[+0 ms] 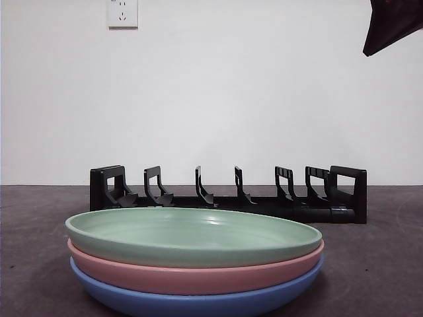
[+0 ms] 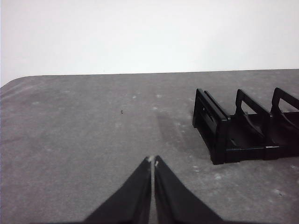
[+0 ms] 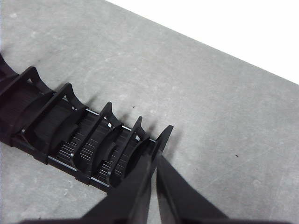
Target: Place the plate
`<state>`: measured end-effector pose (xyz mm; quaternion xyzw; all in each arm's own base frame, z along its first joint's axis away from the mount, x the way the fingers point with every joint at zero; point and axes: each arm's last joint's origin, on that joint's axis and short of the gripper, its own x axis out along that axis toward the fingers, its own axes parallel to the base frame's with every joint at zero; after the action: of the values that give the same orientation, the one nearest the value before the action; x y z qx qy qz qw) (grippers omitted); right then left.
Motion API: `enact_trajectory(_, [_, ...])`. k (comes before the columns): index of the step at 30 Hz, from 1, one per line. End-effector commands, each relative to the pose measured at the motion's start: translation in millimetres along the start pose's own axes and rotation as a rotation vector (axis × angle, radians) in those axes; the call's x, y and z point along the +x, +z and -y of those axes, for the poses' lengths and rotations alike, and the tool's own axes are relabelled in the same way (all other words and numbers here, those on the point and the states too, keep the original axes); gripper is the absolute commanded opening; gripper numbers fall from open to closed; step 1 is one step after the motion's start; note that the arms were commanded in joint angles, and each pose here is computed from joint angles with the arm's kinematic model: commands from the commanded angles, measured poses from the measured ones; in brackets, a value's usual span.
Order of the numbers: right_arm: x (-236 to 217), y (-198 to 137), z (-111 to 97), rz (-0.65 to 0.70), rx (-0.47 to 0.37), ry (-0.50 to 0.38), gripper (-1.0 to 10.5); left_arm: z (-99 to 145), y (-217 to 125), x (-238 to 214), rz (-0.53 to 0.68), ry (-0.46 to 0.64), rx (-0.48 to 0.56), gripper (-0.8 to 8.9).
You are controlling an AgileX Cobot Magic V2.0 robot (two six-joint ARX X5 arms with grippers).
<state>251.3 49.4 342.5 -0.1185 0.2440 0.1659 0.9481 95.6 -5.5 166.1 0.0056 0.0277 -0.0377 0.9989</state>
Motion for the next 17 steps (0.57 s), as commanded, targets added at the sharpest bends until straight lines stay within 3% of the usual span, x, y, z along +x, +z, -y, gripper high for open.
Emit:
enact_trajectory(1, [0.1, 3.8, -0.2, 0.019, -0.005, 0.001, 0.2, 0.0, -5.5, 1.5, -0.01, 0.001, -0.003, 0.08])
enact_trajectory(5, [-22.2, 1.9, 2.5, 0.13, -0.03, -0.069, 0.2, 0.0, -5.5, 1.5, -0.01, 0.001, -0.003, 0.08])
enact_trajectory(7, [-35.7, -15.1, -0.2, 0.269, -0.038, -0.116, 0.2, 0.0, -5.6, 1.5, -0.011, 0.001, -0.003, 0.08])
enact_trajectory(11, [-54.2, -73.8, -9.2, 0.458, -0.045, -0.209, 0.2, 0.0, -5.5, 1.5, -0.01, 0.001, -0.003, 0.08])
enact_trajectory(17, [-67.9, -169.1, -28.6, 0.462, 0.01, -0.303, 0.2, 0.0, -5.5, 1.5, -0.01, 0.001, -0.003, 0.08])
